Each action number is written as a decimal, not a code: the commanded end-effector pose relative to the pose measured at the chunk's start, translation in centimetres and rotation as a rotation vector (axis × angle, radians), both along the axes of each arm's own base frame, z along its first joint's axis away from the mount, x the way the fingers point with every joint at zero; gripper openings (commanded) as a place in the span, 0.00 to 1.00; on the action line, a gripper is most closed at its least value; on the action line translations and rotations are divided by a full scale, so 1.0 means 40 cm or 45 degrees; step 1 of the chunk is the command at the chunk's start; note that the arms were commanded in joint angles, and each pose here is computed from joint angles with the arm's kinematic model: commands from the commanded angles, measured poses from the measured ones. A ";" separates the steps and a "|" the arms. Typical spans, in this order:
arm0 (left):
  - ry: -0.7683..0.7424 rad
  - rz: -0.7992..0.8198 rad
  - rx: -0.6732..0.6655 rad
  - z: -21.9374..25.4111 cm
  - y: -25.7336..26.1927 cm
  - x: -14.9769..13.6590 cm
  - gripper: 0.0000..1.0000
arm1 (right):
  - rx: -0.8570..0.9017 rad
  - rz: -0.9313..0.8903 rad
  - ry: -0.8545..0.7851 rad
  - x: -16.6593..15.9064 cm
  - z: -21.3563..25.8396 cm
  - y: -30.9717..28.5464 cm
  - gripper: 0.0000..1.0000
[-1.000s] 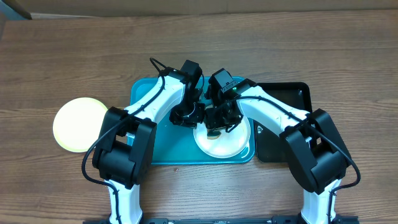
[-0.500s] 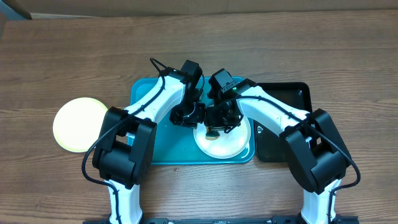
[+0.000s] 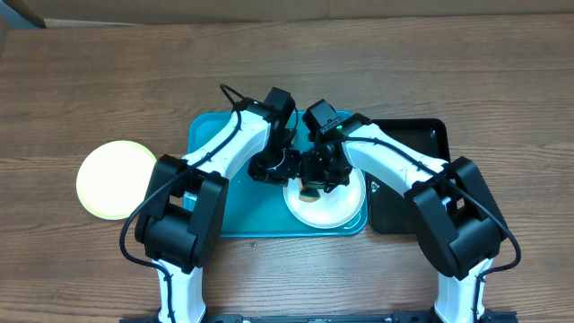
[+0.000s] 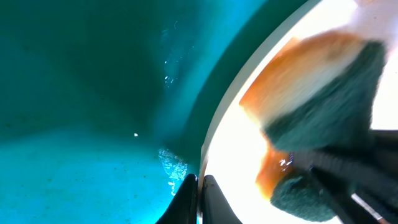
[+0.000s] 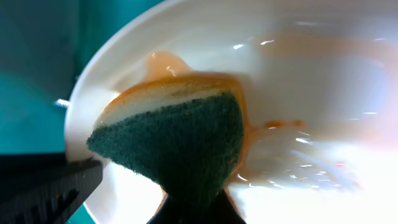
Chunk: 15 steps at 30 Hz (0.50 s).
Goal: Clean dirty plates on tray and stack at the side
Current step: 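Scrub the white plate again near the left gripper with the sponge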
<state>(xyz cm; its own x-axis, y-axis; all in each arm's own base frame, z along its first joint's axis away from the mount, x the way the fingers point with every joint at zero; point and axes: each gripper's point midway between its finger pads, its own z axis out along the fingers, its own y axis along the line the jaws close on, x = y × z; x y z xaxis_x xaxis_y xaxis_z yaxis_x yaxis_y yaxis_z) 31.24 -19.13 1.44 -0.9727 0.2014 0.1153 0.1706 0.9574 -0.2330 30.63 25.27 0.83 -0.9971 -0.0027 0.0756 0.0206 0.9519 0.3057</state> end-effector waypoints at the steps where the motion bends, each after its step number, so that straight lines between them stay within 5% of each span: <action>1: 0.035 -0.029 -0.026 -0.006 -0.015 -0.018 0.04 | -0.139 -0.156 -0.005 0.041 -0.028 -0.088 0.05; 15: 0.029 -0.028 0.001 -0.008 -0.004 -0.016 0.04 | -0.326 -0.306 0.063 0.028 -0.028 -0.196 0.04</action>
